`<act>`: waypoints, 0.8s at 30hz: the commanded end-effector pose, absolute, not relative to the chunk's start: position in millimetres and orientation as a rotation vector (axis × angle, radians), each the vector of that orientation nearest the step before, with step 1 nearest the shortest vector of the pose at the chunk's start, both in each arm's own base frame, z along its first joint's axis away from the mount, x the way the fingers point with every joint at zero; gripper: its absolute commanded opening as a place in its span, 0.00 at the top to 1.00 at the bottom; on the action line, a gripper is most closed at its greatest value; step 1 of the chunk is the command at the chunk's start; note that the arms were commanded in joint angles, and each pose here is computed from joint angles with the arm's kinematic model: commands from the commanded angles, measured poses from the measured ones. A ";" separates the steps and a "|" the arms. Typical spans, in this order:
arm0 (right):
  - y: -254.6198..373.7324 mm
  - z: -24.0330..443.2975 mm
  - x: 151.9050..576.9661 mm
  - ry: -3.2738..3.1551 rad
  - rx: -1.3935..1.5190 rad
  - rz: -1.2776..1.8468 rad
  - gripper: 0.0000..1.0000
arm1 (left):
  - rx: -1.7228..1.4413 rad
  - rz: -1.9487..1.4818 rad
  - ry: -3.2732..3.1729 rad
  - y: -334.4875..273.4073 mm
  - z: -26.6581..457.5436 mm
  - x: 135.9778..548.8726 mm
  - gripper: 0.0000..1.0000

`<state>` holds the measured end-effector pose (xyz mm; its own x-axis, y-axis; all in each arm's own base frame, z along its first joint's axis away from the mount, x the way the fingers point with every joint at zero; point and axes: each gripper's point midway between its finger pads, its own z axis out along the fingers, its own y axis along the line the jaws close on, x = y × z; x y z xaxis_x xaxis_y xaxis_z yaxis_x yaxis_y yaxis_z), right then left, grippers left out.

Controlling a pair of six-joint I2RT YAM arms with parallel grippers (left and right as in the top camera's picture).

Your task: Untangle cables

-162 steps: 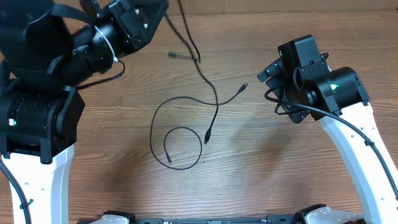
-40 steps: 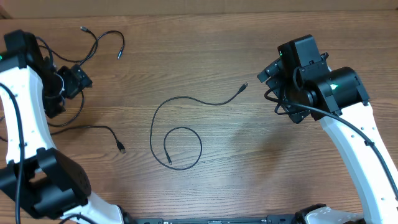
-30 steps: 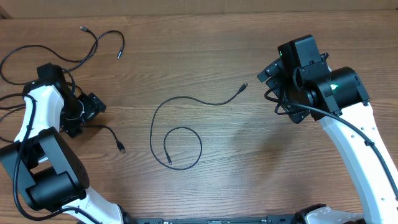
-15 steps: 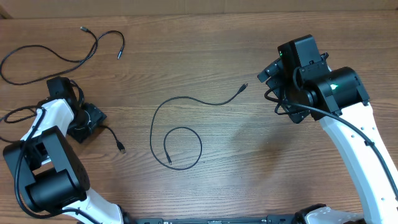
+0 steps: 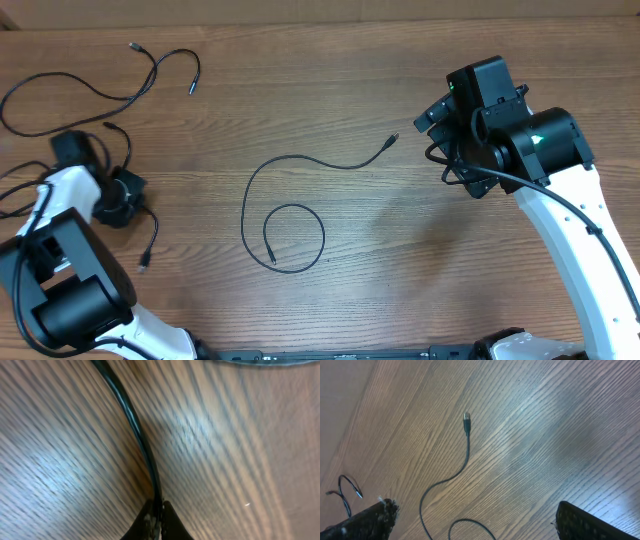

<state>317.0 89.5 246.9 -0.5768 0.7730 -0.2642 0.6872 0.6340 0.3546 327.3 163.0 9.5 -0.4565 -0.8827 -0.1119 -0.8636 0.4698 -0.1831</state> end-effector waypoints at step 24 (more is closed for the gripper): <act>85.6 251.9 317.8 2.441 1.147 0.293 0.00 | -1.475 -0.473 2.323 195.5 50.1 362.6 0.20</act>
